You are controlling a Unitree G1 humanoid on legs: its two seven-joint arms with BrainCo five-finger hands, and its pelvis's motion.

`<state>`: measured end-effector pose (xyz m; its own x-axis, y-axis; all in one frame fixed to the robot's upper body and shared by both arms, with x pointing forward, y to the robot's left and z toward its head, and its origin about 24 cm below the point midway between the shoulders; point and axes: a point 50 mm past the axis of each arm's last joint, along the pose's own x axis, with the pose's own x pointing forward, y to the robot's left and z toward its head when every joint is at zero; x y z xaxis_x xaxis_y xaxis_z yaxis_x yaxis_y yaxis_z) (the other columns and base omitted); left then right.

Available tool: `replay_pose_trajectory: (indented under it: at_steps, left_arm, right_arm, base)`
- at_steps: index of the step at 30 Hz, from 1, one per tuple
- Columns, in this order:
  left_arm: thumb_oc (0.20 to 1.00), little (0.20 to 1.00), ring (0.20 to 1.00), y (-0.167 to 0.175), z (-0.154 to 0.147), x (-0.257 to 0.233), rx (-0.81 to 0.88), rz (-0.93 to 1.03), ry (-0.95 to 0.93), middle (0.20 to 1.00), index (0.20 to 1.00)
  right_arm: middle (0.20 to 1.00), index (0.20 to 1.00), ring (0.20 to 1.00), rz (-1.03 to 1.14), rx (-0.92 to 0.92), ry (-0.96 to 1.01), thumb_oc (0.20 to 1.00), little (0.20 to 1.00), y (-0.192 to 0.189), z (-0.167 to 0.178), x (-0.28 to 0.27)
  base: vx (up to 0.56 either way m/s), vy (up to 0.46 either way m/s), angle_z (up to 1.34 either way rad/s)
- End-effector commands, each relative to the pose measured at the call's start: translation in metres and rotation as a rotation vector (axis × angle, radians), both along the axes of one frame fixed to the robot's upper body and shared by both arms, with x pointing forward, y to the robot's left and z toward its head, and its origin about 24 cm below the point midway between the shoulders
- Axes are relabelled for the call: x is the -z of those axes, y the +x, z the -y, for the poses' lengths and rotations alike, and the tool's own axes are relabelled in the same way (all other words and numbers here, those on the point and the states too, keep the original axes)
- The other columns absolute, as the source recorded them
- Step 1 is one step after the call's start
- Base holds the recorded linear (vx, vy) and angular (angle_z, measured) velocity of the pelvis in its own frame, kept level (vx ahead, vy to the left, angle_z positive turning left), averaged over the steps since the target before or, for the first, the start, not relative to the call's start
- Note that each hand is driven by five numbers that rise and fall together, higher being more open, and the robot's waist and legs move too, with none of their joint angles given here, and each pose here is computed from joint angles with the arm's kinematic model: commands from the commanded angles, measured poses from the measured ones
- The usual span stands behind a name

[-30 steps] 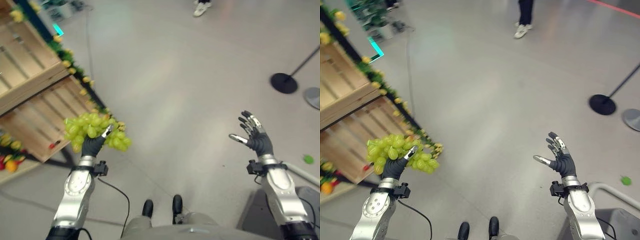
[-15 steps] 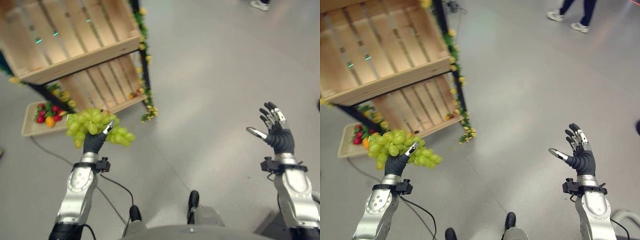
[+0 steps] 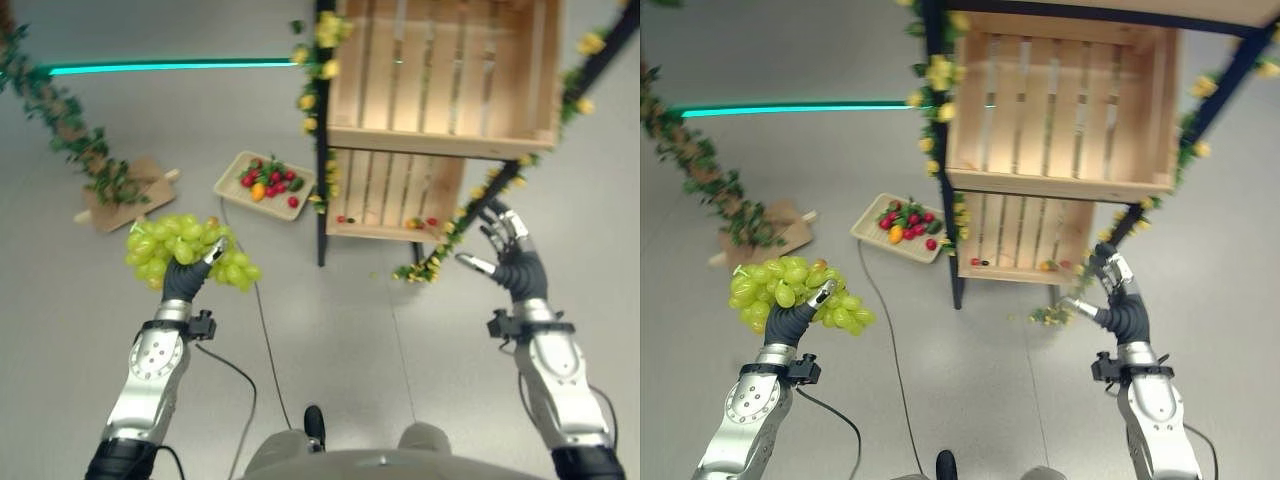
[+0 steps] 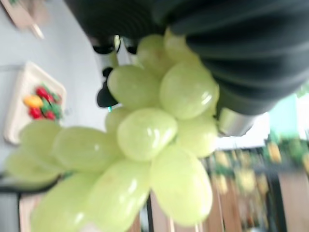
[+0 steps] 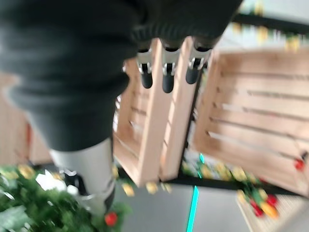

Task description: Pick up the fruits from the basket on one side to the basket on the other side

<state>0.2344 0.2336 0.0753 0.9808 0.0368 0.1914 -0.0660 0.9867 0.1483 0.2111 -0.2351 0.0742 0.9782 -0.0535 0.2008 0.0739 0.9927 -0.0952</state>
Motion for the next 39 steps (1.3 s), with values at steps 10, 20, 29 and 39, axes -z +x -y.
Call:
replay_pose_trajectory:
  at_steps: [10,20,29,39]
  left_arm:
    - [0.200,0.200,0.200,0.000,-0.003,-0.023,-0.001,0.120,0.072,0.200,0.200]
    - [0.200,0.200,0.200,-0.008,-0.007,-0.016,-0.040,0.100,0.053,0.200,0.200]
    - [0.200,0.200,0.200,-0.001,-0.003,-0.014,-0.053,0.110,-0.015,0.200,0.200]
    - [0.200,0.200,0.200,-0.002,-0.006,-0.022,-0.088,0.151,0.001,0.200,0.200]
  right_arm:
    - [1.000,1.000,1.000,0.018,0.079,0.028,1.000,1.000,0.013,0.020,0.000]
    - [1.000,1.000,1.000,-0.002,0.080,-0.018,1.000,1.000,0.017,0.023,-0.001]
    - [1.000,1.000,1.000,0.040,0.107,-0.012,1.000,1.000,0.017,0.028,-0.009]
    - [1.000,1.000,1.000,0.019,0.146,-0.039,1.000,1.000,0.009,0.035,-0.004]
  base:
    - [0.28,-0.018,1.38]
    - [0.12,-0.156,-0.08]
    - [0.01,-0.107,-0.28]
    - [0.05,0.188,-0.73]
